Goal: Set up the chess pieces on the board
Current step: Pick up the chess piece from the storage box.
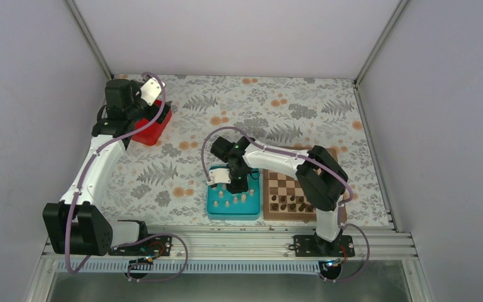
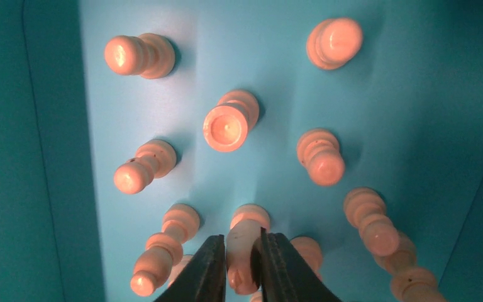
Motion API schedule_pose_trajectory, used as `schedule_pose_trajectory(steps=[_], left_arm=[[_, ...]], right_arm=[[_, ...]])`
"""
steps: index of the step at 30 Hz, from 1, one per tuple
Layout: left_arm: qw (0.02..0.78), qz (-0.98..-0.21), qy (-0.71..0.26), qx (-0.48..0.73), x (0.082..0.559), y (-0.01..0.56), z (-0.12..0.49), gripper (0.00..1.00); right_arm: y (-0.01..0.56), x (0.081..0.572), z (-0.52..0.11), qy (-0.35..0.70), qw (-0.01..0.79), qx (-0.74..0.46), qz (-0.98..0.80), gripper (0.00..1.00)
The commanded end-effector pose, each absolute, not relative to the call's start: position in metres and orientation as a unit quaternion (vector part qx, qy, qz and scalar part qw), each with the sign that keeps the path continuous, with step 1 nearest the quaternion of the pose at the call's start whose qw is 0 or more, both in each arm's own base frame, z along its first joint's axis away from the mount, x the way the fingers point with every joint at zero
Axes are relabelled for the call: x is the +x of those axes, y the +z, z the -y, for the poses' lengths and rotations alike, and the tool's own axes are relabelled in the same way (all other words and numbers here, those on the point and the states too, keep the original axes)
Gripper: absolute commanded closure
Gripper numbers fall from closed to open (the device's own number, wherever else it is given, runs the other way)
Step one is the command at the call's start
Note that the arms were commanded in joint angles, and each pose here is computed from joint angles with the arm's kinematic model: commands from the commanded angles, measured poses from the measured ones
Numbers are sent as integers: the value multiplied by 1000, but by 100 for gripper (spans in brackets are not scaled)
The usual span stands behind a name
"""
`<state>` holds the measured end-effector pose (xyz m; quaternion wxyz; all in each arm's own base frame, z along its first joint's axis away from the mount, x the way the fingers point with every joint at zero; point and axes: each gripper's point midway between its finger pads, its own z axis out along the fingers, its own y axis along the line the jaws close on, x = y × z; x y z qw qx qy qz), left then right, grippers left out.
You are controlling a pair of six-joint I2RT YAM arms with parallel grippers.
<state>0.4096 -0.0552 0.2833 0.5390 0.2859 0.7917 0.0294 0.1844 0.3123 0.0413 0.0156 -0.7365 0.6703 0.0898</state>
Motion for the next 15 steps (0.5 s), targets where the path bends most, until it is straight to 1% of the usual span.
schedule_pose_trajectory(steps=[1,4,5,8,12,15], left_arm=[[546,-787,33,286,410,288,54,0],[545,-787,33,287,410,287,55,0],[546,-787,33,287,409,287,55,0],[545,-787,31,287,410,286,55,0],[547,-786,31,287,409,288,55,0],[547,-785,29,288,409,288,56,0]], right_arm=[[32,179,-316,99,8,-738,-668,86],[35,180,-315,99,12,-737,-668,94],[39,182,-315,99,16,-737,-669,95],[57,187,-316,106,30,-731,-673,96],[100,197,-316,124,66,-721,-679,96],[135,220,-303,120,104,-698,-698,96]])
